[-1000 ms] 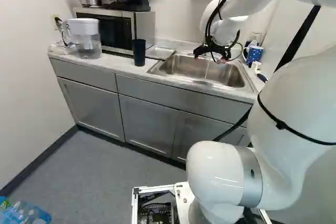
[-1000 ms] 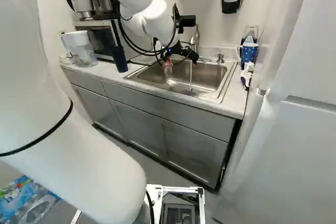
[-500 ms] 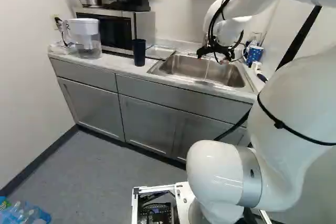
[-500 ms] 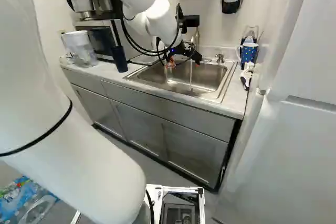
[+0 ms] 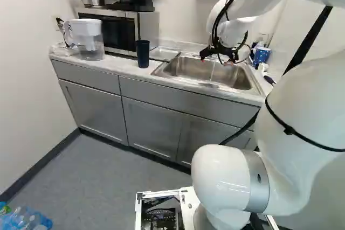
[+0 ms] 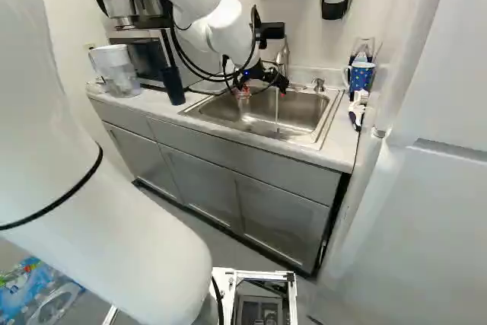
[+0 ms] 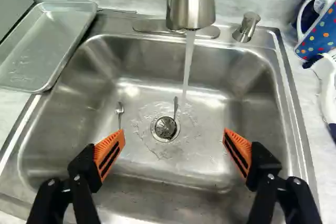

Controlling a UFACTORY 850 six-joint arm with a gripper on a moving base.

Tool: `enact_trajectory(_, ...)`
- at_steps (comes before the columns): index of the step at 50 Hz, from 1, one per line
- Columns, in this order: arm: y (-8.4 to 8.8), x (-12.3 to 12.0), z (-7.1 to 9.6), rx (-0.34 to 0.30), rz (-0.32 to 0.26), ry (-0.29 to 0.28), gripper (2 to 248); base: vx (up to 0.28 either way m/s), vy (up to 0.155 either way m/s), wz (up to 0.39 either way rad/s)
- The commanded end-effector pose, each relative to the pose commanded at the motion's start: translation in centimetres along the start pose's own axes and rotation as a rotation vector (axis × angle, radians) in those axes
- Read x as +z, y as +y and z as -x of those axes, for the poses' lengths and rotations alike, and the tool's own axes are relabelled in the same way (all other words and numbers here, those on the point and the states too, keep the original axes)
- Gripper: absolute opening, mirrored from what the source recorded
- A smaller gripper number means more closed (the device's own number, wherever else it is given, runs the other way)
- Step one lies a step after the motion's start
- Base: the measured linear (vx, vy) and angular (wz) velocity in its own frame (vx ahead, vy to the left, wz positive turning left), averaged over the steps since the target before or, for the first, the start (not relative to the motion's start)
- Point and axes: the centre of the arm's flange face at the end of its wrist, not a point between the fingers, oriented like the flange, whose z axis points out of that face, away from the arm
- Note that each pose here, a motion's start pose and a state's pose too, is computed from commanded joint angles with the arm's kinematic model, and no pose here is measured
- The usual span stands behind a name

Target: Rinse the cup and place it in the tray

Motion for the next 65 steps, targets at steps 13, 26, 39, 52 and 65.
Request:
enact_trajectory(13, -2.0, -0.5, 0.5, -0.031, -0.030, 0.001, 247, 0.000, 0.000, 0.000)
enact_trajectory(26, -3.9, -1.0, 1.1, -0.063, -0.061, 0.002, 247, 0.000, 0.000, 0.000)
enact_trajectory(39, -5.9, -1.4, 1.6, -0.095, -0.093, 0.003, 247, 0.000, 0.000, 0.000)
enact_trajectory(52, -7.9, -1.9, 2.1, -0.128, -0.125, 0.004, 247, 0.000, 0.000, 0.000)
enact_trajectory(65, -9.8, -2.3, 2.5, -0.162, -0.157, 0.004, 247, 0.000, 0.000, 0.000)
